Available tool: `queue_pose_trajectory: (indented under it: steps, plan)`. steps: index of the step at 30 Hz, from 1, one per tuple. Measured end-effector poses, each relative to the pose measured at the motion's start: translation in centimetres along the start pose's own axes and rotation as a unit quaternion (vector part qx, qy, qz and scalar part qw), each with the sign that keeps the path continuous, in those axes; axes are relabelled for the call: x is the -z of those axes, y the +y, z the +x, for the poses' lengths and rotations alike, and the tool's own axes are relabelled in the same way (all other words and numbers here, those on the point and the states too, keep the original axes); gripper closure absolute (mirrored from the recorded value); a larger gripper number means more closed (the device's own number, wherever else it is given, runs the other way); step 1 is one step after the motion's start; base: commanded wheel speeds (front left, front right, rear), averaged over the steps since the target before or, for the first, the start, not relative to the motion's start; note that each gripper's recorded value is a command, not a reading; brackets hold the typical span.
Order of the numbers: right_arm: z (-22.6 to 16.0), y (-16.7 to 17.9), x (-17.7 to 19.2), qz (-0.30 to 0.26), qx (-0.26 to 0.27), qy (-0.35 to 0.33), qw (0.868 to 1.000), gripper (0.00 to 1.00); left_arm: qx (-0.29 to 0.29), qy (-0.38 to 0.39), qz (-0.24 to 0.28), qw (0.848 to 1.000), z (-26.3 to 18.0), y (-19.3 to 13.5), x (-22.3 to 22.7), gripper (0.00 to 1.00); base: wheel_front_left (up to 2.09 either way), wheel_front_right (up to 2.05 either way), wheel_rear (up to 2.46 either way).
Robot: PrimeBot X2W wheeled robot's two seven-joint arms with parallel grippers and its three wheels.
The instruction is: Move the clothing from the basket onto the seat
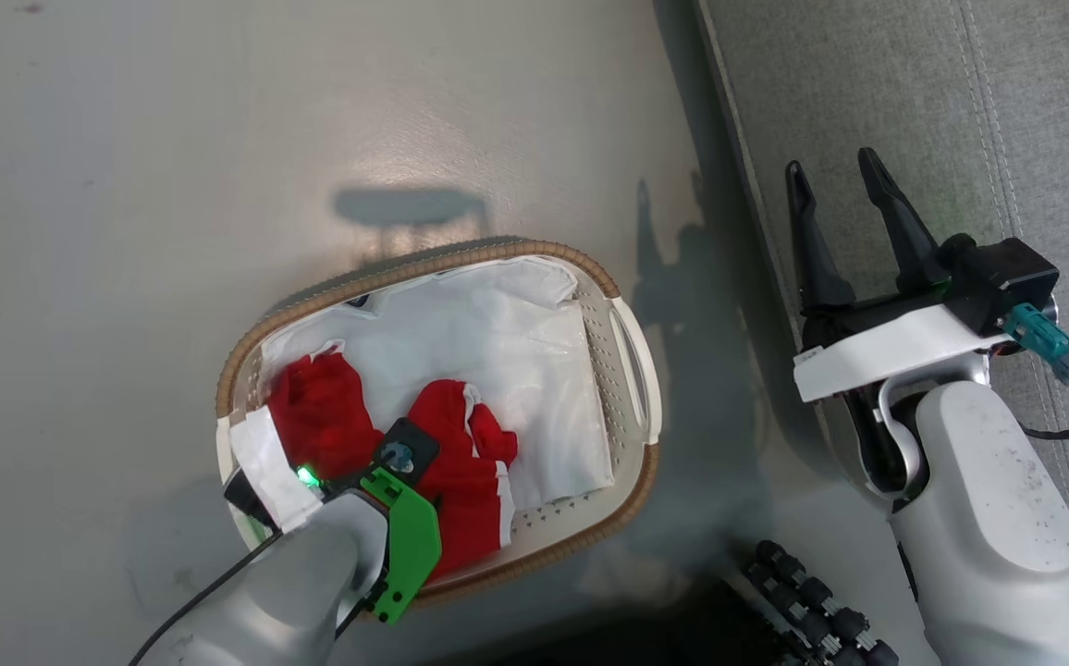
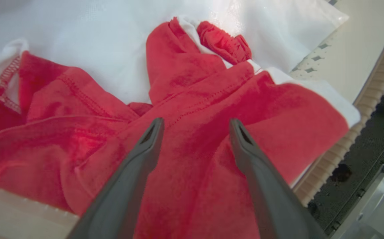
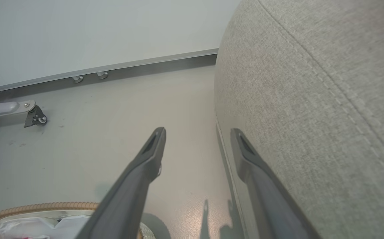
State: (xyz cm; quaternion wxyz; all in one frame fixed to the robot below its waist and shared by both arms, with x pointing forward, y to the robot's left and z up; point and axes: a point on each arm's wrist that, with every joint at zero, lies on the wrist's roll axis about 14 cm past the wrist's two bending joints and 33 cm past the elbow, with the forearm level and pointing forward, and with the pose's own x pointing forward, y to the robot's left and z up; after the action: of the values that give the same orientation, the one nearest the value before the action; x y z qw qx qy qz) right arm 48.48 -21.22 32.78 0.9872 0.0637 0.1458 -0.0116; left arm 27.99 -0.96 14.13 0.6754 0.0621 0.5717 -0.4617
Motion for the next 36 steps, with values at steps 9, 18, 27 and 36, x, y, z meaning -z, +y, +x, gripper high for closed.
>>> queue_pose_trajectory:
  steps: [9,18,27,36]
  plan:
    - [0.5,-0.8,1.6,0.001,0.008,0.016,1.0,0.0,-0.005,0.012,0.043,0.999,1.8,1.9,-0.3,0.0,0.0,0.0,0.0]
    - [1.0,-1.2,2.5,0.01,0.012,0.023,1.0,0.0,0.009,0.049,0.072,0.996,3.4,2.1,0.8,0.0,0.0,0.0,0.0]
    - [1.1,-1.7,3.0,0.013,0.019,0.028,0.999,0.0,0.027,0.045,0.08,0.995,4.6,1.6,0.2,1.0,0.0,0.0,0.0]
    - [0.6,-2.1,1.4,0.02,0.027,0.014,0.999,0.0,0.024,-0.017,0.044,0.999,3.8,1.0,-2.8,1.0,0.0,0.0,0.0]
